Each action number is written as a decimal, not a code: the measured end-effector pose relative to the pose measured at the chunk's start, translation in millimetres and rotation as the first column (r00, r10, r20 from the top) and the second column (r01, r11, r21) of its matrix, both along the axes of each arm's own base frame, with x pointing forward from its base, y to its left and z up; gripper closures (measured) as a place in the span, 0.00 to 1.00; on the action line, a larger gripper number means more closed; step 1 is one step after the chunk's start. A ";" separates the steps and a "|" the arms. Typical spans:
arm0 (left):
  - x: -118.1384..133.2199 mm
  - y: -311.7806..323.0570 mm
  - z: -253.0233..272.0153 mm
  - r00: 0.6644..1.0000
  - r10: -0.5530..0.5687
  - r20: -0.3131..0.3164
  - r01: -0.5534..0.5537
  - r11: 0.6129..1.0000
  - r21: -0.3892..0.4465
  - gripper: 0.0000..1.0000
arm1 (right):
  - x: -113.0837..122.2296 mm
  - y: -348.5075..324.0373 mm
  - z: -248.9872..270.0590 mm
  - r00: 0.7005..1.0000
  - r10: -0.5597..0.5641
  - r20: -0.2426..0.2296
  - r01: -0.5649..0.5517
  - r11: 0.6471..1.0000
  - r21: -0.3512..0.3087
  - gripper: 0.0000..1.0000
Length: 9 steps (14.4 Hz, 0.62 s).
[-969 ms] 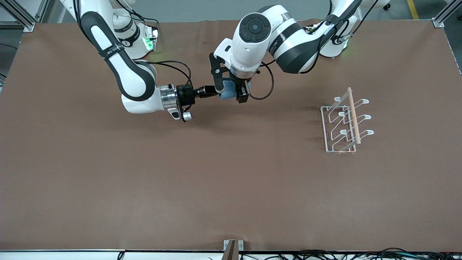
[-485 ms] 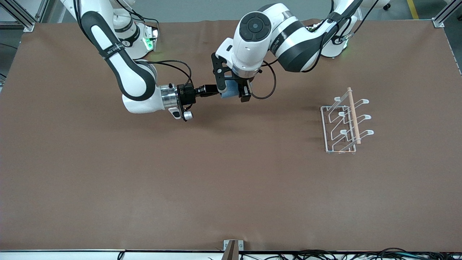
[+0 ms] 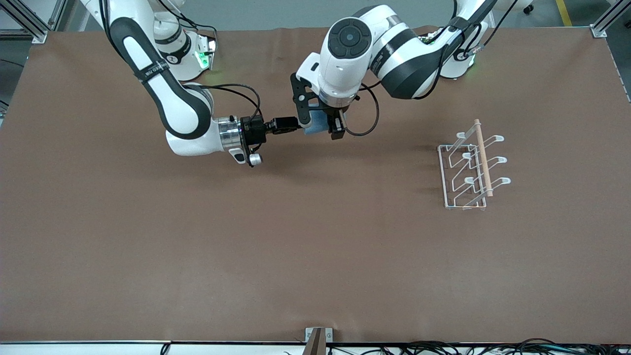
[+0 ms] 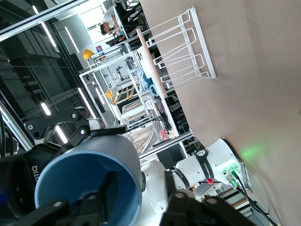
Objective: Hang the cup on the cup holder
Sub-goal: 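Grasp the cup rim with the left gripper beside the right gripper, then carry the cup with the left gripper while the right gripper withdraws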
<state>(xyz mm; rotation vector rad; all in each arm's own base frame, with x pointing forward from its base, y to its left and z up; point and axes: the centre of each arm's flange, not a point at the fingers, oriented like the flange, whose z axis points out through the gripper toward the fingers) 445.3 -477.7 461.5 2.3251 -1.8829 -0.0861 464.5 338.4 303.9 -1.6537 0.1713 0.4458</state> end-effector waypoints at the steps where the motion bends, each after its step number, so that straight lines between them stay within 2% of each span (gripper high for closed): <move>1: 4.5 5.0 0.9 1.000 -0.009 0.019 0.009 1.000 0.015 0.29 | 0.3 -0.4 0.0 1.000 -0.001 0.000 0.001 1.000 0.000 0.36; 4: 18.4 32.1 0.6 0.998 -0.054 0.041 0.049 0.992 0.116 0.29 | 8.3 -11.0 -0.1 1.000 -0.026 0.001 0.026 1.000 -0.003 0.06; 5: 21.0 40.9 -0.3 0.998 -0.055 0.036 0.049 0.987 0.154 0.29 | 15.2 -20.6 0.1 0.999 -0.047 0.000 0.047 0.999 -0.005 0.00; 7: 29.7 63.9 -1.6 0.997 -0.064 0.036 0.053 0.966 0.252 0.29 | 33.6 -50.7 0.2 0.997 -0.073 -0.004 0.073 0.996 -0.043 0.00; 9: 37.2 86.8 -2.9 0.995 -0.101 0.018 0.088 0.932 0.352 0.29 | 55.2 -90.3 4.4 0.999 -0.040 -0.002 0.039 0.988 -0.147 0.00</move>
